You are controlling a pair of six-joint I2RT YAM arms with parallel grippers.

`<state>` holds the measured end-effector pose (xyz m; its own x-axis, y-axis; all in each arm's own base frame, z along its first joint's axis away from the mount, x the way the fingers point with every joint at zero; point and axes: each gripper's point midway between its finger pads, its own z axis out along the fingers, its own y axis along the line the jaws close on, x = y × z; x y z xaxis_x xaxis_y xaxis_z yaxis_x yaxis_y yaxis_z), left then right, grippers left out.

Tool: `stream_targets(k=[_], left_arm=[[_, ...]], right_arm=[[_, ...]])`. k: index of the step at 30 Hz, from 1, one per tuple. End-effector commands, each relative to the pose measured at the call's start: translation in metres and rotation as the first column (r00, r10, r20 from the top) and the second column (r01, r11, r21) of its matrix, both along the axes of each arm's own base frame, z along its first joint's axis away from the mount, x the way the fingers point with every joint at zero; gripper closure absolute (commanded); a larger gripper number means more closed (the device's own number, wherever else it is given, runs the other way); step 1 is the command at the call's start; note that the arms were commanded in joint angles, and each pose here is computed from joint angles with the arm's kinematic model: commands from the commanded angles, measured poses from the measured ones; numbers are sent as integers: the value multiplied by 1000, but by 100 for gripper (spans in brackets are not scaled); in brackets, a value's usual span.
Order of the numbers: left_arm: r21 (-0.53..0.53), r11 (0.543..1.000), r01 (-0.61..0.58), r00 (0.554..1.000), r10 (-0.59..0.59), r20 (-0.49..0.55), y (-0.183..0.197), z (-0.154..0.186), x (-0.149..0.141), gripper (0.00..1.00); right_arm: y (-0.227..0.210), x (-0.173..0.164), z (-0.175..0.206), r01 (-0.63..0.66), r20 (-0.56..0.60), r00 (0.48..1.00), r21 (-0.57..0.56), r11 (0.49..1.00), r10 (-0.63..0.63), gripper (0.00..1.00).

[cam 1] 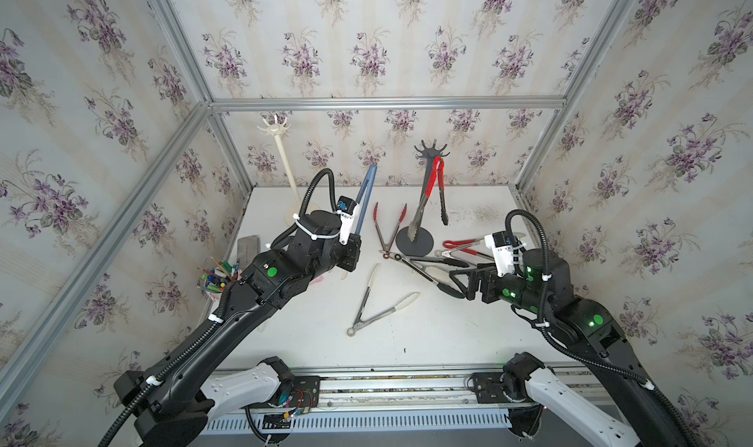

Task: Hang food tongs on kitchen utensil racks
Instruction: Hang the food tongs on the rack.

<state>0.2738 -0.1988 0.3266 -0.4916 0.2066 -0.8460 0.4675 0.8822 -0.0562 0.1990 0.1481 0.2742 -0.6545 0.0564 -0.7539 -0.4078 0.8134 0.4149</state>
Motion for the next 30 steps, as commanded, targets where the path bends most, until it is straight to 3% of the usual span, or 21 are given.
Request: stream_targets(k=[1, 18, 30], left_arm=[[-36, 999, 24, 995, -20, 102, -11, 26, 4, 99], [-85, 985, 148, 971, -129, 202, -74, 62, 11, 99], [-63, 987, 150, 976, -137, 171, -112, 54, 32, 99]], right_arm=[[-1, 2, 4, 9, 16, 1000, 4, 1000, -9, 0], [-4, -1, 7, 14, 28, 999, 7, 1000, -15, 0], [-6, -3, 6, 28, 18, 999, 17, 999, -28, 0]])
